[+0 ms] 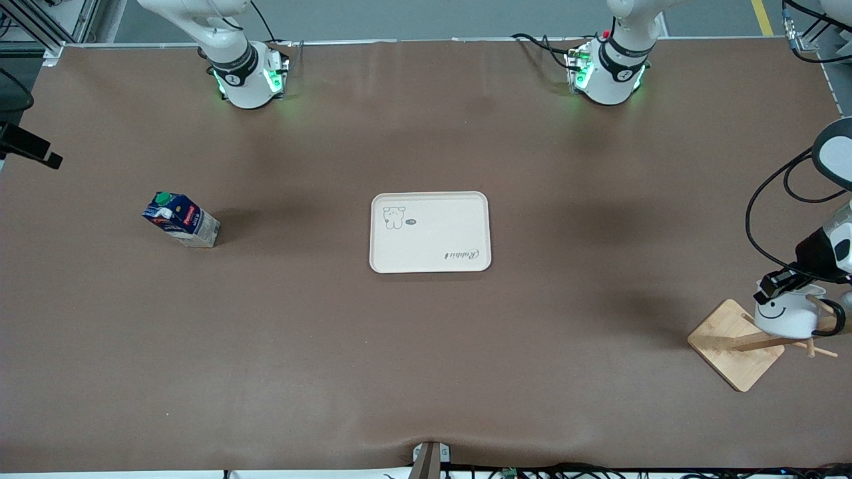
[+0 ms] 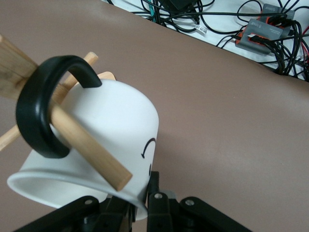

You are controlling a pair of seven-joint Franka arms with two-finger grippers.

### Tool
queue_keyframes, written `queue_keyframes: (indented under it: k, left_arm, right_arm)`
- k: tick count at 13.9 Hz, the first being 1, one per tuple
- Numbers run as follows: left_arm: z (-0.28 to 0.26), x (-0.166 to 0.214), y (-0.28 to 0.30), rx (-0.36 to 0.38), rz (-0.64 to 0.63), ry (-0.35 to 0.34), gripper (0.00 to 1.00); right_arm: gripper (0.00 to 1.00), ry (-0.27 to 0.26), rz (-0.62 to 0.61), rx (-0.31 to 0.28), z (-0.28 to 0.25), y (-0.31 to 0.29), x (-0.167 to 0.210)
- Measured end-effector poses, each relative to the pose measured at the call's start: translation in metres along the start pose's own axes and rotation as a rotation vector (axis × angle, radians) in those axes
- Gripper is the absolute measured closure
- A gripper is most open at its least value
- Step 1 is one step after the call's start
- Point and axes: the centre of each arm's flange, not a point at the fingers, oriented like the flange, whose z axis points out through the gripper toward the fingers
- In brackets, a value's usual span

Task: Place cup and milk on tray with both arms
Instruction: 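Lift the white mug off the wooden stand peg with the left gripper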

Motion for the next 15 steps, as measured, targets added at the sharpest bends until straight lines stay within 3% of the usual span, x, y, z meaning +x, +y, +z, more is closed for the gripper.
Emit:
queue_keyframes:
  k: [15]
  left_arm:
    - [-0.043, 0.006, 0.05, -0.021, 0.086, -0.143, 0.89]
  right_arm:
    - [0.0, 0.0, -0.002, 0.0, 0.0, -0.001, 0.0]
